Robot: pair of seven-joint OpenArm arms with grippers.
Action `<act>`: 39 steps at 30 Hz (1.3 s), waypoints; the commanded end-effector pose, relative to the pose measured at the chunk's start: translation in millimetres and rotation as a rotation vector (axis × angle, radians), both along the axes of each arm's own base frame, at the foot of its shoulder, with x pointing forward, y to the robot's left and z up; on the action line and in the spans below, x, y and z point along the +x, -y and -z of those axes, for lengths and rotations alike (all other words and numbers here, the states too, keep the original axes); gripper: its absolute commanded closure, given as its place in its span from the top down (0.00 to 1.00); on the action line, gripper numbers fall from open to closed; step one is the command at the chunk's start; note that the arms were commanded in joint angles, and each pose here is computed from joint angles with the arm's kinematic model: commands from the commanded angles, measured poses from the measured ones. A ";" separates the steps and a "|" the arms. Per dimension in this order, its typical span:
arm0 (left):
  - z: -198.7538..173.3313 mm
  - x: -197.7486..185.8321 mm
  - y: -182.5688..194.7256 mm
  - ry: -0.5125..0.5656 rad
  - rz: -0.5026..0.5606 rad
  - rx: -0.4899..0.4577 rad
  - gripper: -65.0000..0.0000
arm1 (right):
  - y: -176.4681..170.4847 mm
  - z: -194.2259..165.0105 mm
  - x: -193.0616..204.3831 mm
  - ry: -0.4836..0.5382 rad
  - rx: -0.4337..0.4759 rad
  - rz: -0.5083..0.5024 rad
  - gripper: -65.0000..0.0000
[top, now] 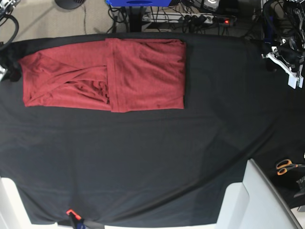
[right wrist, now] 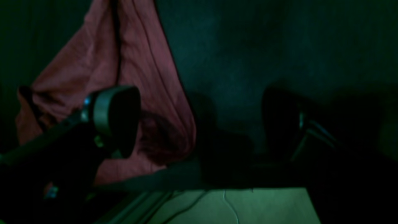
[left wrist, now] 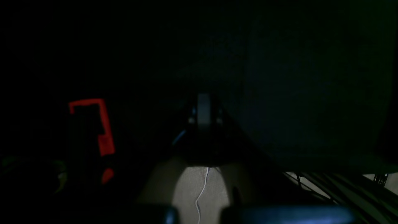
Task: Fold the T-shirt properly
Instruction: 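Release the shirt and move the right gripper to the shirt's end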
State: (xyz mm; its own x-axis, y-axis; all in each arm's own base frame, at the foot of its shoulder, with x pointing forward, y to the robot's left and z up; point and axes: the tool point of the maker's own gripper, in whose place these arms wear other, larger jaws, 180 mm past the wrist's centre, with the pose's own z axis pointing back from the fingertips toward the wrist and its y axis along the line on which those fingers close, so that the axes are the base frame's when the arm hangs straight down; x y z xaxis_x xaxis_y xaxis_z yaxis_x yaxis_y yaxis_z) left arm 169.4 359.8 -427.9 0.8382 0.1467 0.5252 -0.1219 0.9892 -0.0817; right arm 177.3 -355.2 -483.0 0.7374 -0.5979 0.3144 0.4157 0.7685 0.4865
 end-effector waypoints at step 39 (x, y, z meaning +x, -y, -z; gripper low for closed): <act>-11.1 7.5 -6.5 0.035 0.011 0.019 0.00 | -32.3 2.0 -6.5 -0.182 -0.105 -0.406 0.89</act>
State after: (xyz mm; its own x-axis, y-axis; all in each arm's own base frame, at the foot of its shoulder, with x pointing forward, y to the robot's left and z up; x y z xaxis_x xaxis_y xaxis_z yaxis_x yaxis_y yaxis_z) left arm 169.1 359.7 -428.1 0.8386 0.1470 0.5245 -0.1221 0.9891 -0.0819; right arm 171.3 -320.6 -486.6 0.9511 -0.2306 0.2054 0.1483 0.9245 0.3511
